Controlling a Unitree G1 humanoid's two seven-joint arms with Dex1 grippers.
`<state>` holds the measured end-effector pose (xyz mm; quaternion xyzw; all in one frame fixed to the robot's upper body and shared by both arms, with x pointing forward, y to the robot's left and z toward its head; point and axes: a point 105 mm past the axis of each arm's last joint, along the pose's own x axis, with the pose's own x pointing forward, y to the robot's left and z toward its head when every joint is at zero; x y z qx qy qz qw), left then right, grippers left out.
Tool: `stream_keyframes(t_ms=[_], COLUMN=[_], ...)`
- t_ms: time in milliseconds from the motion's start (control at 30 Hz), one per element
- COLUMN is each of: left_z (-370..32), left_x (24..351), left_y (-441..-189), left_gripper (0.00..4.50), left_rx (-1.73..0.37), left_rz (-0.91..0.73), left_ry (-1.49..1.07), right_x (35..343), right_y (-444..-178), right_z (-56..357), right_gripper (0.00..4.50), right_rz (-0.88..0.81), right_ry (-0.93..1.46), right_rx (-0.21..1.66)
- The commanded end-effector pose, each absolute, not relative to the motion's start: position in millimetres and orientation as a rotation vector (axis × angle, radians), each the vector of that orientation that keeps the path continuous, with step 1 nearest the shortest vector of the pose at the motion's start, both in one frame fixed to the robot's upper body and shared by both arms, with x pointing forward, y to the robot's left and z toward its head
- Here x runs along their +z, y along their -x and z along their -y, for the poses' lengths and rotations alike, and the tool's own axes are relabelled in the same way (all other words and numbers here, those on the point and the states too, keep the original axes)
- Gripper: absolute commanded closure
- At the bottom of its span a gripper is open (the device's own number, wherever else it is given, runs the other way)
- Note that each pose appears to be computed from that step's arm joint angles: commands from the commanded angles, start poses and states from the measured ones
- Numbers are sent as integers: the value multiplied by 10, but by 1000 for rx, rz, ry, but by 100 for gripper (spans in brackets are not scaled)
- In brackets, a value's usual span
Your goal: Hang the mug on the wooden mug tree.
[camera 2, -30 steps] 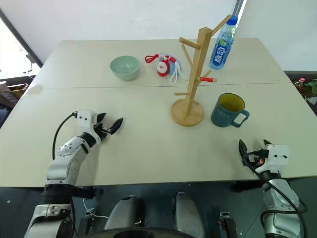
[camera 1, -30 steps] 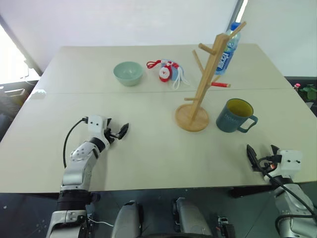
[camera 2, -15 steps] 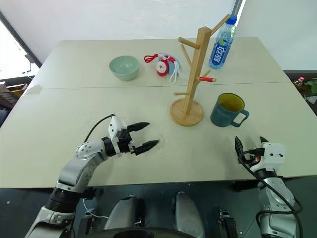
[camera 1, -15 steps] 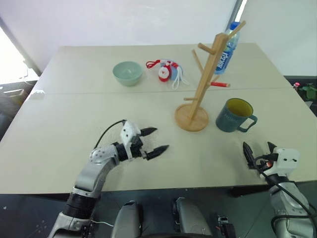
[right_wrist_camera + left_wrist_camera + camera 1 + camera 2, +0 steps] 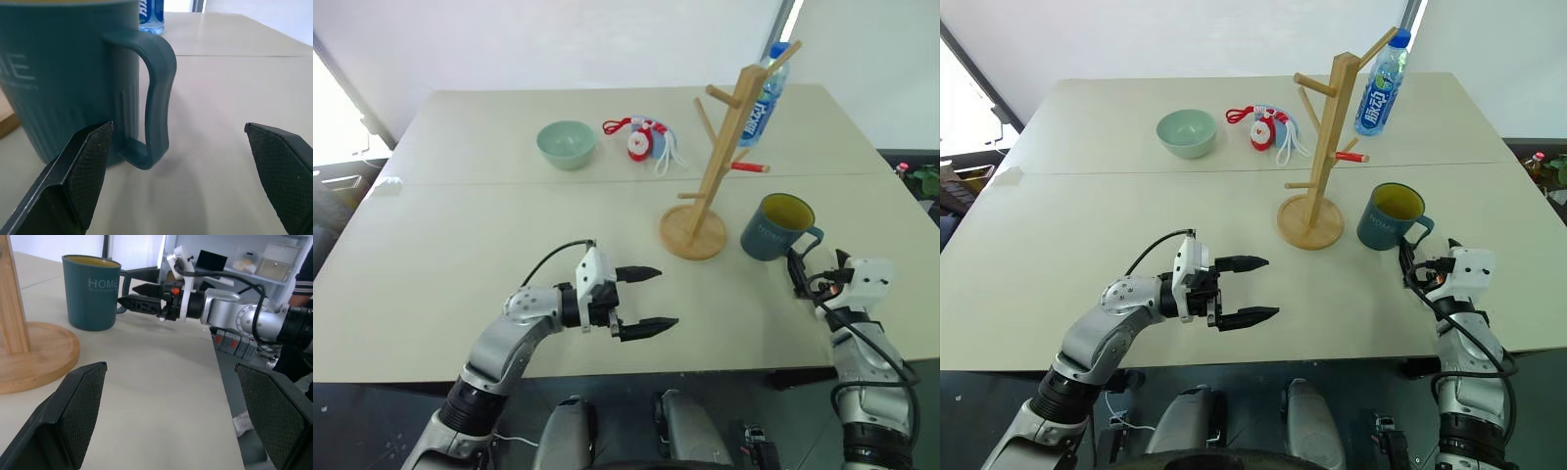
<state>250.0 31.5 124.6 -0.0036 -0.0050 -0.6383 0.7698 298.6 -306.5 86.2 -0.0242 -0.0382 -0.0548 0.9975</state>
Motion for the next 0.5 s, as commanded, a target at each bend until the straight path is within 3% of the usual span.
stream_keyframes(t_ms=[33,500], left_z=[-318,-317], left_x=[1364,1367], left_y=[-2473,-2477], left_gripper=[0,0], left_rx=[-1394,-1392], left_rz=[66,65], left_ry=[-4,4], right_x=[944,923], right_y=[-3011,-3186], right_z=[3145,3190], right_gripper=[6,6], right_rz=[114,121], right_ry=[72,31], right_rx=[-144,-153])
